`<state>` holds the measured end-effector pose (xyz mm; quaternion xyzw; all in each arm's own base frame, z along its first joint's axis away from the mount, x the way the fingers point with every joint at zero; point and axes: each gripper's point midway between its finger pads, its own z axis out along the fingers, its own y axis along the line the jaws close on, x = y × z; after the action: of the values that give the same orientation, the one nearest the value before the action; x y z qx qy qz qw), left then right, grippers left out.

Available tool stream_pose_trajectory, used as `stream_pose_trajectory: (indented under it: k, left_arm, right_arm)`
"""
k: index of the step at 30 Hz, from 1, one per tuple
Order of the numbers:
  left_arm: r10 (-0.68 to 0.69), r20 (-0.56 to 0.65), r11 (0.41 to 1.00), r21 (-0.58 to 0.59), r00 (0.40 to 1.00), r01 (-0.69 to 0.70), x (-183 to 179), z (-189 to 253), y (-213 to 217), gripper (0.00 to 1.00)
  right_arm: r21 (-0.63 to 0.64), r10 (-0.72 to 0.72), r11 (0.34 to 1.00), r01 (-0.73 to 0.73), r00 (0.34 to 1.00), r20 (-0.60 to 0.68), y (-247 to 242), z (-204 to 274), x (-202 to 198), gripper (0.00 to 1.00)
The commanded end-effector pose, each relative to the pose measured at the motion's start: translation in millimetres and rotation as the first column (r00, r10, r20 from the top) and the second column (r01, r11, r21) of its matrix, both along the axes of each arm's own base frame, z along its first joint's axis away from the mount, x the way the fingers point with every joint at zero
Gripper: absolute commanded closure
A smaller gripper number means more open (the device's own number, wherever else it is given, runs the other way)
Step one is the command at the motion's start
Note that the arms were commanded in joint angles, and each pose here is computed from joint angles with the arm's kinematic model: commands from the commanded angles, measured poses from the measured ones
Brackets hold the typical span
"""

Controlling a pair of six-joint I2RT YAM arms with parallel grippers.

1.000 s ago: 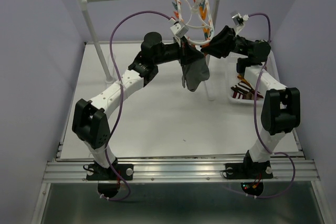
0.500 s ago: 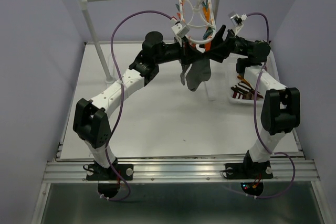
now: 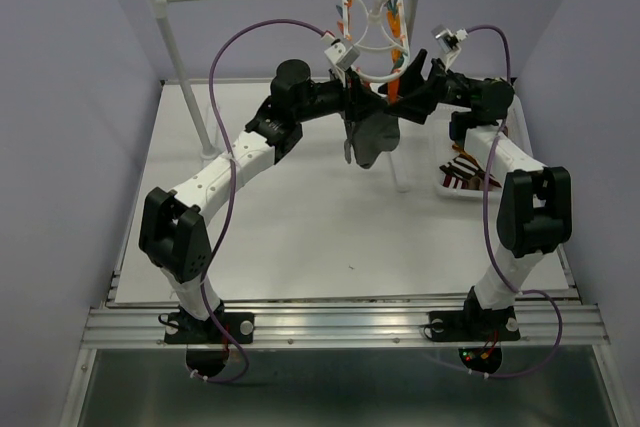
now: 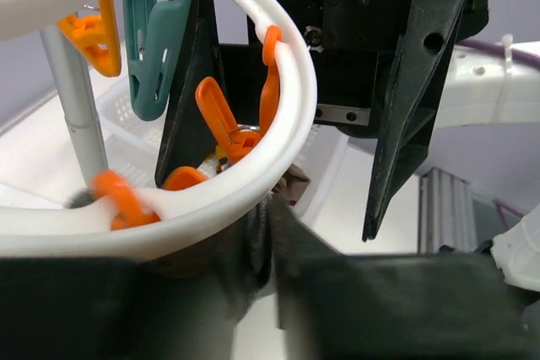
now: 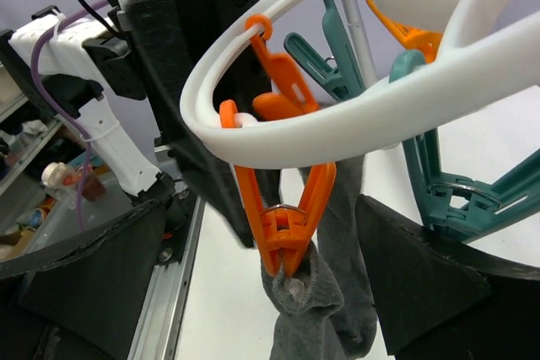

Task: Clip the socks to the hanger
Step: Clamp the sock onto the hanger.

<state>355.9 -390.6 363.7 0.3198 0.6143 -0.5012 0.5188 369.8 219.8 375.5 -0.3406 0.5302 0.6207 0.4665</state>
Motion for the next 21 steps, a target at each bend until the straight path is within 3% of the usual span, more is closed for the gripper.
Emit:
stream_pose_trajectory:
  k: [1,2,3,8,17,21]
  left_arm:
    - [0.016,0.08,1.0,-0.026,0.997,-0.014,-4.7,32.4,8.1,0.62]
    - [0.018,0.072,1.0,-0.015,0.997,-0.017,-5.3,29.3,9.2,0.4]
    - [0.02,0.07,1.0,-0.009,0.997,-0.019,-5.0,27.6,9.4,0.31]
    - [0.048,0.054,0.999,0.018,0.997,-0.049,-5.2,17.7,15.2,0.03]
    - [0.059,0.066,0.998,0.026,0.996,-0.061,-14.3,18.2,23.4,0.01]
    - [0.13,0.079,0.99,0.044,0.988,-0.134,-16.9,17.9,39.9,0.01]
  right_arm:
    - [0.048,-0.02,0.999,0.004,0.938,0.347,-0.2,23.2,-24.4,0.0]
    - [0.046,-0.037,0.999,0.023,0.943,0.332,-3.7,21.7,-19.3,0.0]
    - [0.045,-0.046,0.998,0.034,0.944,0.326,-3.7,21.7,-15.9,0.0]
    - [0.034,-0.195,0.981,0.194,0.938,0.286,-10.2,15.2,11.0,0.0]
    - [0.009,-0.44,0.889,0.458,0.849,0.294,-29.0,14.7,33.8,0.0]
    - [-0.015,-0.509,0.845,0.534,0.813,0.281,-38.0,11.8,36.3,0.0]
